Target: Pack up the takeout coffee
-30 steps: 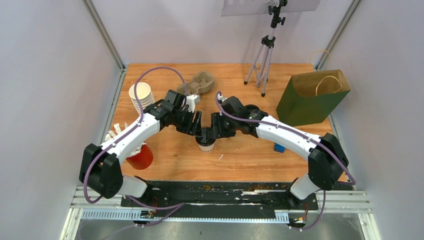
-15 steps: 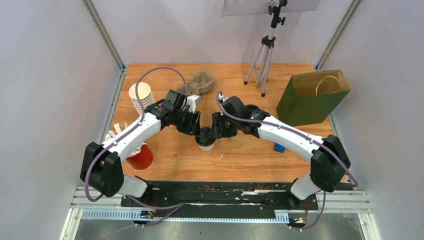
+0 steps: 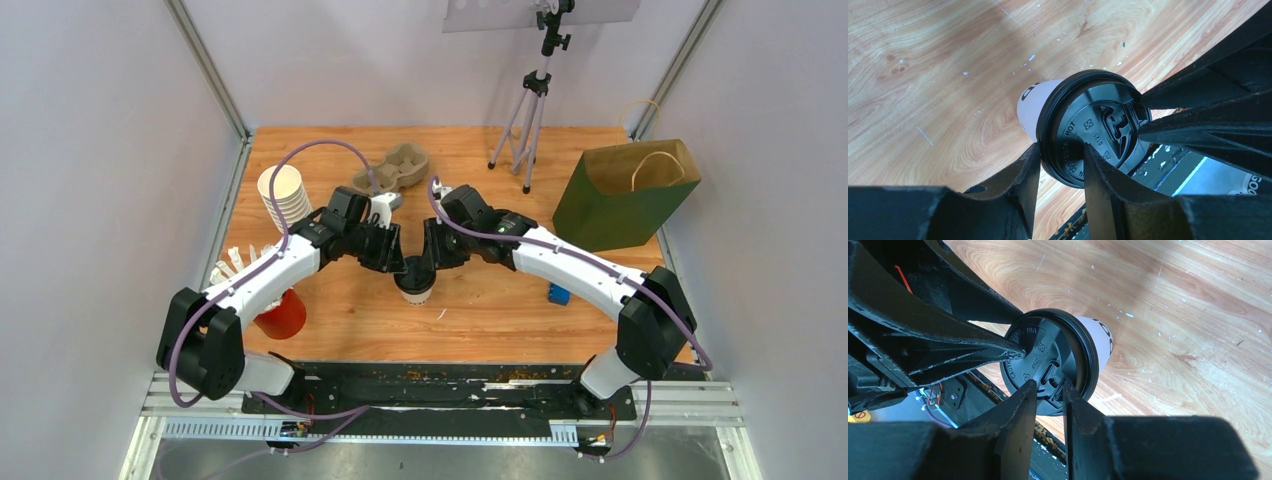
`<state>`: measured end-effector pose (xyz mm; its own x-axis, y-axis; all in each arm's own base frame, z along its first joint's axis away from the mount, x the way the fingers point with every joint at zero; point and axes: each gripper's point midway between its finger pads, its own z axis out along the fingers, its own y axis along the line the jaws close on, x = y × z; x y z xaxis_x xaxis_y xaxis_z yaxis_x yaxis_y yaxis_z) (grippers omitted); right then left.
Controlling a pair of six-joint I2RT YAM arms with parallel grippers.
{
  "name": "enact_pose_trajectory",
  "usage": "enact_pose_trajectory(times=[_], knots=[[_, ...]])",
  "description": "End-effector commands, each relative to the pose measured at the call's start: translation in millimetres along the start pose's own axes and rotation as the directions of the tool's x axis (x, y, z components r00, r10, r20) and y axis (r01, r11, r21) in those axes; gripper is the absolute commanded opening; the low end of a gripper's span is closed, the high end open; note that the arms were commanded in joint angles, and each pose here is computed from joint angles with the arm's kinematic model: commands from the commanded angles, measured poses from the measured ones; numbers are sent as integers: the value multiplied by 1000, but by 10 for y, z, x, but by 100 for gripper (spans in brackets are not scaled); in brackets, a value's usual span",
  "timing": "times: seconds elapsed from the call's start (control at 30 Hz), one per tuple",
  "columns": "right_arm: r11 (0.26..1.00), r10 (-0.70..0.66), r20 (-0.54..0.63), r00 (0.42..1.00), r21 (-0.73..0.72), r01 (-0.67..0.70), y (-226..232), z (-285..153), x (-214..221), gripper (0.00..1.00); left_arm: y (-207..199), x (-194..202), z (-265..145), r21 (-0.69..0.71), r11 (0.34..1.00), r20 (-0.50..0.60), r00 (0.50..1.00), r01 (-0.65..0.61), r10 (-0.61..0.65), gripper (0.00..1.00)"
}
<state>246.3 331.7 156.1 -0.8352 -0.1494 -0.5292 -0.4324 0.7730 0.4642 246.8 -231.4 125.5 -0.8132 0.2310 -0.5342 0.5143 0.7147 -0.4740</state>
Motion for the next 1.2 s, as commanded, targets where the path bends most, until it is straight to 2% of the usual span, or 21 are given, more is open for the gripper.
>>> enact_pose_trajectory(times=[0.0,0.43,0.6,0.77,1.17], knots=[[1000,-2,-14,1000,22,3,-103,44,96,26,69,195,34,-22,999,-32,999,24,-25,43],[992,-13,-72,997,123,22,-470,108,456,23,138,288,56,-48,998,-49,998,32,-34,46],[997,-48,-25,999,65,49,-264,-41,207,24,118,261,57,-39,999,-39,999,36,-38,46],[996,-88,97,991,31,86,5,-384,-225,26,68,221,52,-18,999,-26,999,45,-46,47],[998,-58,35,998,18,57,-58,-132,-86,26,58,213,56,-12,999,-29,998,46,-47,47]])
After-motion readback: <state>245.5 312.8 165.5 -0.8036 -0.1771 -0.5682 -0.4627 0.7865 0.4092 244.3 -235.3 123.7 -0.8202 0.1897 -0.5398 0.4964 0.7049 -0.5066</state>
